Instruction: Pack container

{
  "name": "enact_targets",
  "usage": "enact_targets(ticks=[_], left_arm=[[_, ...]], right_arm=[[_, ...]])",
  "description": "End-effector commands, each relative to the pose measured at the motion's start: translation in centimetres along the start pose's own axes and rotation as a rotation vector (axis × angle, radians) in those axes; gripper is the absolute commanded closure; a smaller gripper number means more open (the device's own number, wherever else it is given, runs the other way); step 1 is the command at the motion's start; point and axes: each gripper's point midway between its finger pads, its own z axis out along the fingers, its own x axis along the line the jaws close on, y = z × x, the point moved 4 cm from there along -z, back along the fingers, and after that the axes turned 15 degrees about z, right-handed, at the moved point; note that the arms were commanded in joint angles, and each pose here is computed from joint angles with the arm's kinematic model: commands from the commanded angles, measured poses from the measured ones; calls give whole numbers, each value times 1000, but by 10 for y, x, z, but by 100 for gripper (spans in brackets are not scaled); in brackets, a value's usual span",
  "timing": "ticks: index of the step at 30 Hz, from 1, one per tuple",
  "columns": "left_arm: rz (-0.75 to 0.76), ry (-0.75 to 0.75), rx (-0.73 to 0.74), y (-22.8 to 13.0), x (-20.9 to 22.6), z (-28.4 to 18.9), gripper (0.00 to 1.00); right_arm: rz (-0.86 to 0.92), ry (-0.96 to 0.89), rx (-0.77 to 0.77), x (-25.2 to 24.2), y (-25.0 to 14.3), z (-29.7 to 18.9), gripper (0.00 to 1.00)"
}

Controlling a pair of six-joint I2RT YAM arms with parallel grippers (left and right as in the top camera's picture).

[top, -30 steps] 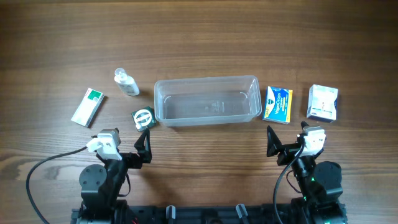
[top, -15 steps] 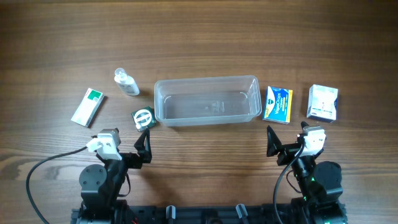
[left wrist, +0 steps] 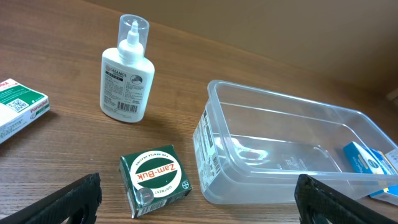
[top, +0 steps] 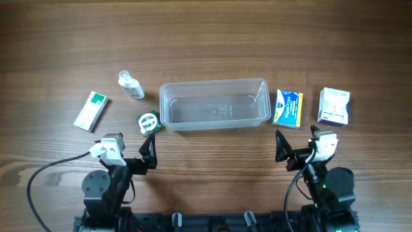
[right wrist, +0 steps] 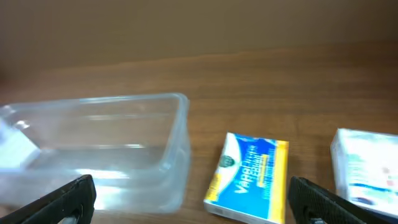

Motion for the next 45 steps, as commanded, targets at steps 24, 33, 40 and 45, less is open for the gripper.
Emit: enact_targets(ticks=[24,33,40,45], left_arm=[[12,-8,-9,0,-1,0,0],[12,-8,-9,0,-1,0,0],[12,-8,-9,0,-1,0,0],[12,-8,-9,0,-1,0,0]], right_arm=[[130,-528,746,2,82,115,0],[351,-780,954,-75,23,130,0],[339,-795,1045,-71,2,130,0],[361,-624,1091,-53,-10,146,0]])
